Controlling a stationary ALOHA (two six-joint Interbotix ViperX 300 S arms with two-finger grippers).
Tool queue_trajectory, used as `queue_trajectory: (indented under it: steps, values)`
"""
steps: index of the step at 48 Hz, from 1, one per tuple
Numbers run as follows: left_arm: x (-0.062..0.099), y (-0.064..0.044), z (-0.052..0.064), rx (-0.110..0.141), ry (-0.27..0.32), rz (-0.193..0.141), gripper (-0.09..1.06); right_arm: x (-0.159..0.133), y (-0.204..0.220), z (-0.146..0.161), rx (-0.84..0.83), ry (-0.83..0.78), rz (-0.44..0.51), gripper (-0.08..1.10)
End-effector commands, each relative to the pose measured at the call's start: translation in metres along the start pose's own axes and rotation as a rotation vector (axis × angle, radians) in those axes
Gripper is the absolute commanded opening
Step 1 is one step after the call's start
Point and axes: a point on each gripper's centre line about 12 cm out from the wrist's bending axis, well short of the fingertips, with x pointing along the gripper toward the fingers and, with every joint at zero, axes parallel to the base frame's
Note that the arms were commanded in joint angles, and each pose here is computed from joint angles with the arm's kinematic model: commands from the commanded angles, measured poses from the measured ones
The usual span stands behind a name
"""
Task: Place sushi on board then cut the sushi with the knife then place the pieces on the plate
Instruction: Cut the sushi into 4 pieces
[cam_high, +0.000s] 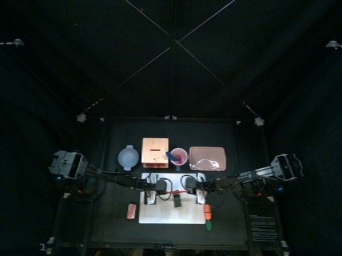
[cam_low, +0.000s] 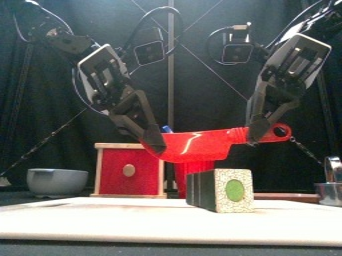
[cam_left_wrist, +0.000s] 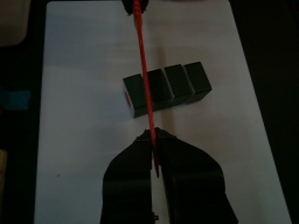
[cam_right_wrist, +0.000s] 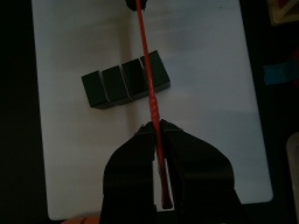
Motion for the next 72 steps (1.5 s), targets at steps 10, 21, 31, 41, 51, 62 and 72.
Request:
queue_trajectory:
  steps: [10, 21, 31, 41, 51, 62, 72]
  values:
    - [0.003, -0.018, 0.018, -0.011, -0.043, -0.035, 0.36, -0.001, -0.006, -0.002, 0.009, 0.013, -0.018, 0.33]
    - [0.007, -0.023, 0.017, -0.017, -0.037, -0.043, 0.36, 0.004, -0.006, -0.006, 0.002, 0.033, -0.025, 0.33]
    - [0.012, -0.022, 0.015, -0.02, -0.025, -0.041, 0.36, 0.008, -0.014, -0.007, 0.01, 0.05, -0.045, 0.33]
    - [0.015, -0.022, 0.014, -0.019, -0.02, -0.04, 0.36, 0.009, -0.018, -0.007, 0.007, 0.049, -0.055, 0.33]
    - [0.019, -0.02, 0.009, -0.019, -0.004, -0.034, 0.36, 0.013, -0.018, -0.011, 0.016, 0.068, -0.057, 0.33]
    - [0.031, -0.013, -0.005, -0.022, 0.041, -0.019, 0.36, 0.027, -0.017, -0.02, 0.02, 0.113, -0.06, 0.33]
    - [0.037, -0.005, -0.012, -0.028, 0.067, -0.004, 0.36, 0.036, -0.019, -0.026, 0.036, 0.147, -0.068, 0.33]
